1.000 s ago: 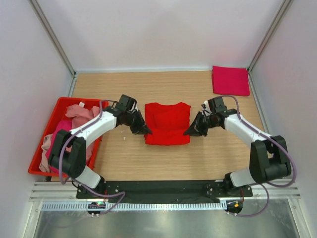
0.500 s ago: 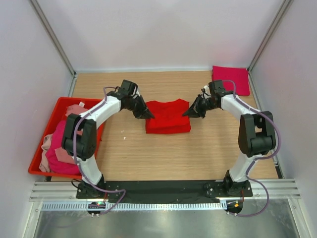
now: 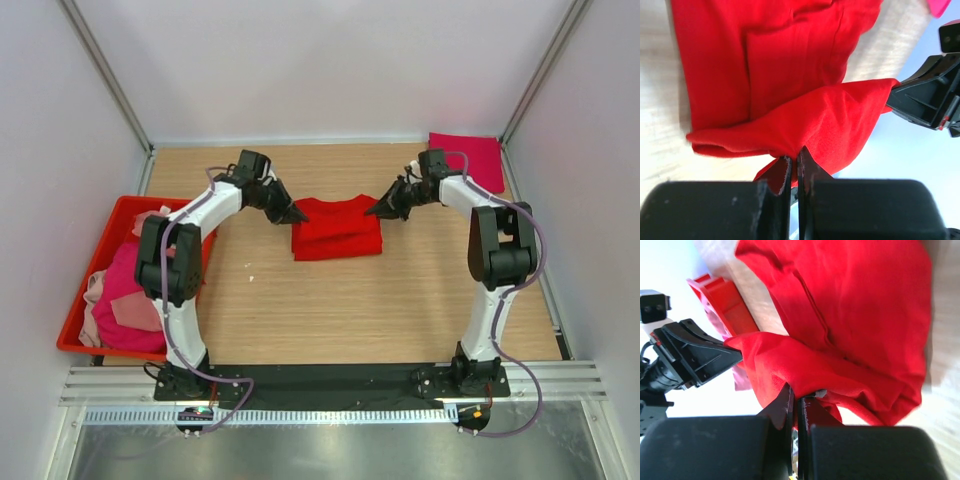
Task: Fold and stack the t-shirts
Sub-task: Fold the tshirt
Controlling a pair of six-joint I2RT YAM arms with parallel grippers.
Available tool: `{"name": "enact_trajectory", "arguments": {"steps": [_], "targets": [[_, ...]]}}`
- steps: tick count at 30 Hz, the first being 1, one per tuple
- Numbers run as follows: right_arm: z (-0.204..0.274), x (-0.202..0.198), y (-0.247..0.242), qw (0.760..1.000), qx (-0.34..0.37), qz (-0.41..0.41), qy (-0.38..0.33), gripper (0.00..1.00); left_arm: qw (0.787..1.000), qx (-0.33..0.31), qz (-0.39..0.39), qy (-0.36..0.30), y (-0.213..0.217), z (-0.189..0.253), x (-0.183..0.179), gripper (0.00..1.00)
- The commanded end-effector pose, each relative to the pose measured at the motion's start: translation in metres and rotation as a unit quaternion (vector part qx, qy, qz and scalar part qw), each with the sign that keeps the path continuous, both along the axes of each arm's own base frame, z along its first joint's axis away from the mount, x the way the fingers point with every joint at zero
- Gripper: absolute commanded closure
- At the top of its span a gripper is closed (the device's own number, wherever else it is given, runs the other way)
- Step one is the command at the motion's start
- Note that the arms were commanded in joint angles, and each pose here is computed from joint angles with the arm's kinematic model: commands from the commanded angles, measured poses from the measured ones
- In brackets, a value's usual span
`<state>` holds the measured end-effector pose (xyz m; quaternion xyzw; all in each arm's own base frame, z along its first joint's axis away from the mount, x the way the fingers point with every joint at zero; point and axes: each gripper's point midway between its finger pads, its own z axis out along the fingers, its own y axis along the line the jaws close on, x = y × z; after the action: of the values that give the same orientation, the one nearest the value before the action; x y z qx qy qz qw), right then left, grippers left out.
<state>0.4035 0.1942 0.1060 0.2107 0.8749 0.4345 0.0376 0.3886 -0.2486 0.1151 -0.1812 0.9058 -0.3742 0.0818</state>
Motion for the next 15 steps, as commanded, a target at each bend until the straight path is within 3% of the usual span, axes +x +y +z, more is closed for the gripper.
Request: {"name": "enact_trajectory", "arguments": {"steps": [1, 9, 11, 14, 15], "targets": [[0.022, 0.029, 0.004, 0.999, 0.031, -0.013, -0.033, 0.99, 0.998, -0.05, -0.001, -0.033, -0.009, 0.021, 0.029, 1.0], [-0.004, 0.075, 0.004, 0.997, 0.051, -0.041, -0.034, 0.99, 0.996, -0.071, -0.003, -0.055, -0.023, 0.006, 0.081, 1.0], [-0.004, 0.087, 0.001, 0.996, 0.055, -0.044, -0.046, 0.99, 0.997, -0.067, 0.008, -0.036, -0.02, -0.015, 0.09, 0.99], [-0.009, 0.108, -0.011, 0.994, 0.064, -0.065, -0.06, 0.96, 0.997, -0.07, 0.022, -0.026, -0.015, -0.029, 0.105, 0.94], [-0.009, 0.114, -0.015, 0.993, 0.067, -0.073, -0.06, 0.89, 0.997, -0.072, 0.025, -0.032, -0.014, -0.028, 0.11, 0.88]]}}
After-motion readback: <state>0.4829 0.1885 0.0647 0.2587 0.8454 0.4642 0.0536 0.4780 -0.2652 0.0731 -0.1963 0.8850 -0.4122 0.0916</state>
